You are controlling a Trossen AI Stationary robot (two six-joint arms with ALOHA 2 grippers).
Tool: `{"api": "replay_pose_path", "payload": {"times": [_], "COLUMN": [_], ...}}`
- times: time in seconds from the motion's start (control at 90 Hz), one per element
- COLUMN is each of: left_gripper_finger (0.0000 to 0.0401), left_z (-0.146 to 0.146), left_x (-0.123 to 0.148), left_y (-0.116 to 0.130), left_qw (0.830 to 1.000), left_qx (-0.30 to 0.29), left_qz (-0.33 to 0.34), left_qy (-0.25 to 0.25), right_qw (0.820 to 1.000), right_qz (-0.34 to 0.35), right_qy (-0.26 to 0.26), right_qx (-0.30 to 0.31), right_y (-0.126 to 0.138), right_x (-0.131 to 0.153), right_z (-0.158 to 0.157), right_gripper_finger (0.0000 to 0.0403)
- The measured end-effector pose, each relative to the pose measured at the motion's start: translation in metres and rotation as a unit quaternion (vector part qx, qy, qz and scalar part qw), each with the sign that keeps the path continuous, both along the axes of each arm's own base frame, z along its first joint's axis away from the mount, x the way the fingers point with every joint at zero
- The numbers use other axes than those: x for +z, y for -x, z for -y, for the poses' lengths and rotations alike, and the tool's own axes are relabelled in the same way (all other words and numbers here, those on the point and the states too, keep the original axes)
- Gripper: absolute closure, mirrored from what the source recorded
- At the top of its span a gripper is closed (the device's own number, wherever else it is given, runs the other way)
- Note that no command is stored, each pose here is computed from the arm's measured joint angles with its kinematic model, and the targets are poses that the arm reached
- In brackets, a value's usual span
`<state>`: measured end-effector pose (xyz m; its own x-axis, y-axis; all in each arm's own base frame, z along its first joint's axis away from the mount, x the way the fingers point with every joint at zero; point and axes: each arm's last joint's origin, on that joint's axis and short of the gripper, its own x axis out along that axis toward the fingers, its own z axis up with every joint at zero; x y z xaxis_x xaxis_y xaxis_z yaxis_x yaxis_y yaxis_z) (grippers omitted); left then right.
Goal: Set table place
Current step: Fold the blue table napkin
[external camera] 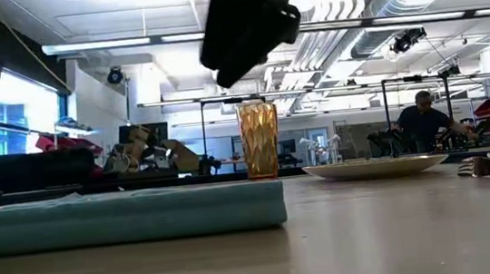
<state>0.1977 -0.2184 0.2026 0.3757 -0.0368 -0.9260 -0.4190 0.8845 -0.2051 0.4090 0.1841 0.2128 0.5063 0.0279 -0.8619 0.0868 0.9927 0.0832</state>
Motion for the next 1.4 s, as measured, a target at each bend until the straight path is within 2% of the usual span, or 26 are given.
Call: {"api": "replay_pose_path", "payload": {"times": [0.244,0.444,0.589,0.789,0.956,1.056,1.2,1.4], "left_gripper_finger": [0.0281,0.0281,0.0281,0.0281,0.0281,0.0281,0.0281,0.0281], "left_z": [0.037,0.044,0.042,0.036,0.033,0.029,0.024,0.022], "left_x": [-0.021,-0.045,-0.055,-0.047,-0.049,-0.049,-0.050,-0.055], "left_y": [0.002,-0.001,-0.007,-0.013,-0.014,-0.016,-0.021,-0.026], "left_qw": [0.998,0.996,0.992,0.991,0.987,0.987,0.989,0.990], "left_qx": [0.009,-0.067,-0.108,-0.112,-0.126,-0.115,-0.091,-0.103], "left_qz": [0.037,0.052,0.043,0.054,0.054,0.056,0.056,0.033], "left_qy": [0.058,-0.021,-0.054,-0.059,-0.086,-0.101,-0.100,-0.089], "right_qw": [1.000,0.995,0.993,0.994,0.994,0.993,0.993,0.992], "right_qz": [0.017,0.007,-0.016,-0.008,-0.022,-0.035,-0.045,-0.053], "right_qy": [-0.013,0.040,0.048,0.074,0.065,0.056,0.035,0.025], "right_qx": [0.017,0.086,0.104,0.084,0.087,0.095,0.104,0.111], "right_y": [0.006,0.005,0.003,-0.001,-0.007,-0.010,-0.012,-0.010], "right_x": [-0.006,-0.036,-0.057,-0.059,-0.066,-0.075,-0.083,-0.085], "right_z": [-0.027,-0.045,-0.048,-0.040,-0.032,-0.029,-0.029,-0.034], "right_gripper_finger": [0.0244,0.0244,0.0245,0.0245,0.0245,0.0249,0.0286,0.0384]}}
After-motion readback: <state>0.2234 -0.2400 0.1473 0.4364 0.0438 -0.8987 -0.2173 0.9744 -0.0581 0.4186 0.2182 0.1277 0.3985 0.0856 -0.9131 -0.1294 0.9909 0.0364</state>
